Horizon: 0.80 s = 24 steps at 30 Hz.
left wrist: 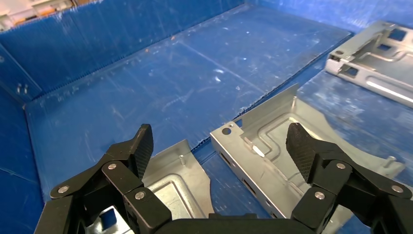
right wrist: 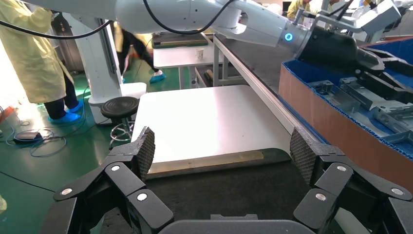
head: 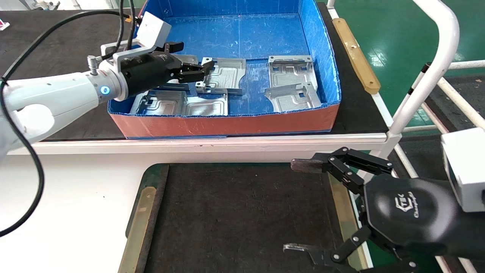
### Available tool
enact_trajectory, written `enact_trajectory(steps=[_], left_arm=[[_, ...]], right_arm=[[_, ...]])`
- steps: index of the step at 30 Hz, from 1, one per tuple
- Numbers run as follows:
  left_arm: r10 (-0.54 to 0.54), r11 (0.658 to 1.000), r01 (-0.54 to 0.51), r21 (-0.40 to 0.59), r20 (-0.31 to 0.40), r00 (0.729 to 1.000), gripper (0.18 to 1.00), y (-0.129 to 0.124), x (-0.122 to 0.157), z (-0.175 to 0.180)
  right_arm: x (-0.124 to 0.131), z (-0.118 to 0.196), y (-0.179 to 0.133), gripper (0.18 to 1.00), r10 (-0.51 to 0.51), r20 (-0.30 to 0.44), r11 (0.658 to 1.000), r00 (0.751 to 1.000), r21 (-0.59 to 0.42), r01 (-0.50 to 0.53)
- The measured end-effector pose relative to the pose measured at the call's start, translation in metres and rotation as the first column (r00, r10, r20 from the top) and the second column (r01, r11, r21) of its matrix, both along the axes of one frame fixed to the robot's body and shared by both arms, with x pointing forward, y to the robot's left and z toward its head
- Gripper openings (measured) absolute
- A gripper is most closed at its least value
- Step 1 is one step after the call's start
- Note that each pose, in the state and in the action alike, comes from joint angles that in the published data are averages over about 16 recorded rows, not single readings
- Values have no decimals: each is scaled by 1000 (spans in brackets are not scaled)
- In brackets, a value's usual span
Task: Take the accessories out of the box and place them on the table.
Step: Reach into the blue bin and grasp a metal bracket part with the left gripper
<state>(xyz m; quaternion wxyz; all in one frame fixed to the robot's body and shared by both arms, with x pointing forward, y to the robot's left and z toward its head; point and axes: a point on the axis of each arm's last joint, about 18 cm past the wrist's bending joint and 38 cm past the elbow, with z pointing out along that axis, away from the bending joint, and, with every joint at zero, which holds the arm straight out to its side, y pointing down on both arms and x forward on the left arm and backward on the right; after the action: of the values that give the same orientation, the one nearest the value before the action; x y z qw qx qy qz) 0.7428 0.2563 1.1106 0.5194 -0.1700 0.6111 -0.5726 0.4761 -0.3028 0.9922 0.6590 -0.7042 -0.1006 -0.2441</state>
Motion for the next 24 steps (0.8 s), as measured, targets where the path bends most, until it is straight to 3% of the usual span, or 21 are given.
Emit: enact_trajectory(steps=[24], left_arm=[[44, 998, -48, -48, -69, 997, 999, -11, 17, -12]], right_arm=[[0, 0, 0, 1000, 0, 0, 1000, 1000, 0, 0]])
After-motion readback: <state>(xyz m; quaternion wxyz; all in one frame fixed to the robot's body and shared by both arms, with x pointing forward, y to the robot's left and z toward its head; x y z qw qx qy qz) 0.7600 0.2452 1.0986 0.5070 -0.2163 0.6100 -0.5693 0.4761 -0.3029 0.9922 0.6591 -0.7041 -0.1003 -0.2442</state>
